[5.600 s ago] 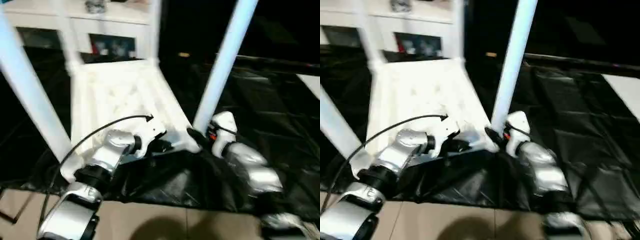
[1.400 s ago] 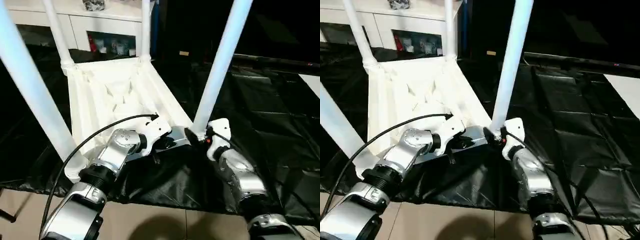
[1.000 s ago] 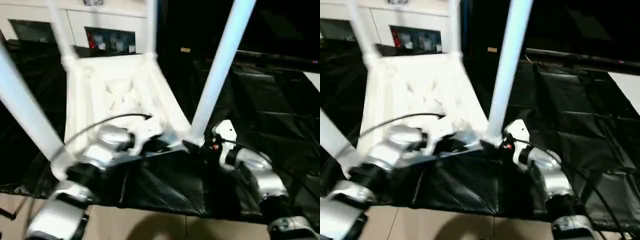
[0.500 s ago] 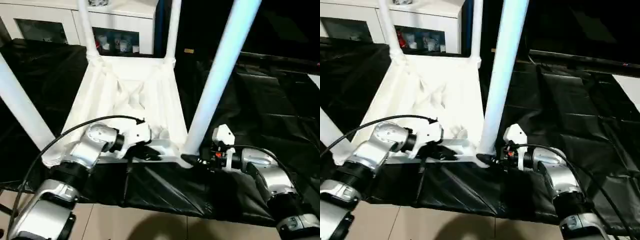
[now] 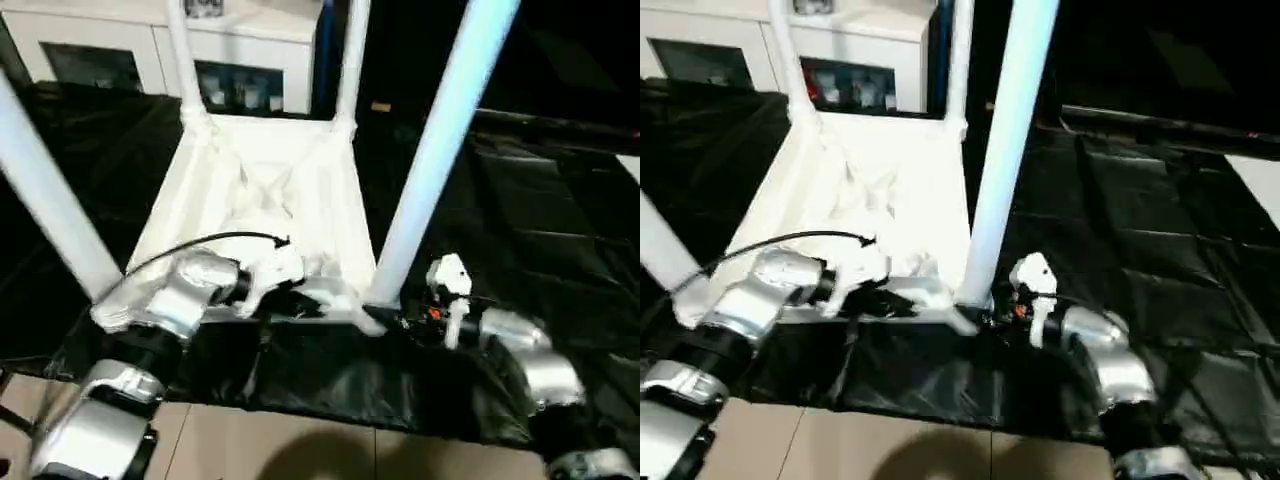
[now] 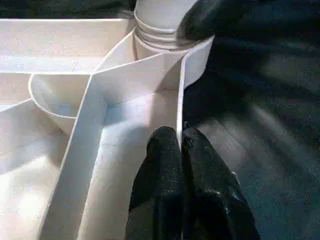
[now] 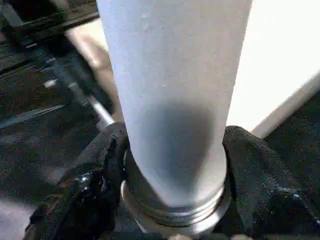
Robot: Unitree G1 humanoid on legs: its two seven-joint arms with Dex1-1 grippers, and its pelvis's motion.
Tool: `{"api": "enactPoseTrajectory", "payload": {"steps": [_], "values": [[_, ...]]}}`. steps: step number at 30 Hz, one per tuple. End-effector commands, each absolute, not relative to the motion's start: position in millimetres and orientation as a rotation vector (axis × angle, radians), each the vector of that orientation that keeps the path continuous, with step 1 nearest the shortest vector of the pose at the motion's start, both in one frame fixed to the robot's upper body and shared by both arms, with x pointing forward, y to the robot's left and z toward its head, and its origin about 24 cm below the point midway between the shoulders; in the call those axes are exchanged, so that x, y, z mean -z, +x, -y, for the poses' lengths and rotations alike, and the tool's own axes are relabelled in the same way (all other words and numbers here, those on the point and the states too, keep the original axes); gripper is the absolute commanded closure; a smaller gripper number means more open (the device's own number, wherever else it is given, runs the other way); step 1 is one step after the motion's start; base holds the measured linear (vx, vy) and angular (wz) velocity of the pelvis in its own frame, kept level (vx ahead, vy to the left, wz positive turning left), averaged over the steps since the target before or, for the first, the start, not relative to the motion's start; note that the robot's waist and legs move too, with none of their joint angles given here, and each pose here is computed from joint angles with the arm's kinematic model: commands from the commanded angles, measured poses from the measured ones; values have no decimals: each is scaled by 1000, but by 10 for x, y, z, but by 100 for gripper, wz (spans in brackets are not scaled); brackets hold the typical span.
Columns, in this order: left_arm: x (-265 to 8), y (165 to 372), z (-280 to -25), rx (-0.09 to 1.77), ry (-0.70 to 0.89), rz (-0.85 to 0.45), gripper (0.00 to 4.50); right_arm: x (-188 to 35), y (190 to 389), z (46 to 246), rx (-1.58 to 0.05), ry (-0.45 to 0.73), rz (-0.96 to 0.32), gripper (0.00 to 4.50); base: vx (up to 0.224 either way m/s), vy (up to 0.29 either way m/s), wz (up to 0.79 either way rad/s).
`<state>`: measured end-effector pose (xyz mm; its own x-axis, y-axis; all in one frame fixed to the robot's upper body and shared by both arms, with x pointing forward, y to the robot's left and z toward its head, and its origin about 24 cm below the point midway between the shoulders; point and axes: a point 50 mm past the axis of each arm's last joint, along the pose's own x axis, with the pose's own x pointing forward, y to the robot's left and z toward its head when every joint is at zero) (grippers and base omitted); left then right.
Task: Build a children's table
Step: Rotate leg to tighten
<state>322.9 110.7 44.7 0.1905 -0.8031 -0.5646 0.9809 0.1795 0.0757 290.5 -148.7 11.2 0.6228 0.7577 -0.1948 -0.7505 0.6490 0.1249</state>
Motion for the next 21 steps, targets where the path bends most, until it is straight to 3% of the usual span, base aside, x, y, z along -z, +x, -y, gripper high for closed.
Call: {"api": "enactPoseTrajectory", "payload": {"steps": [1, 4, 9, 11, 13, 17, 21], "values": [[-256, 3145, -831, 1320, 462, -501, 450, -14, 2921, 1293, -817, 32, -266, 181, -52, 4, -2], [-195, 3107, -604, 1294, 439, -509, 450, 17, 3014, 1169, -675, 66, -268, 182, 0, 0, 0], [-124, 3066, -413, 1264, 468, -536, 450, 2, 3102, 906, -592, 62, -279, 182, 0, 0, 0], [-117, 3072, -409, 1250, 482, -542, 450, -22, 3112, 832, -606, 47, -265, 127, 0, 0, 0], [-123, 3097, -454, 1232, 493, -548, 450, -81, 3134, 766, -620, 46, -220, 113, 0, 0, 0], [-146, 3137, -577, 1211, 499, -550, 450, -143, 3143, 845, -638, 74, -166, 67, 0, 0, 0], [-161, 3144, -734, 1237, 508, -557, 450, -129, 3116, 1052, -690, 20, -179, 30, 0, 0, 0]]}}
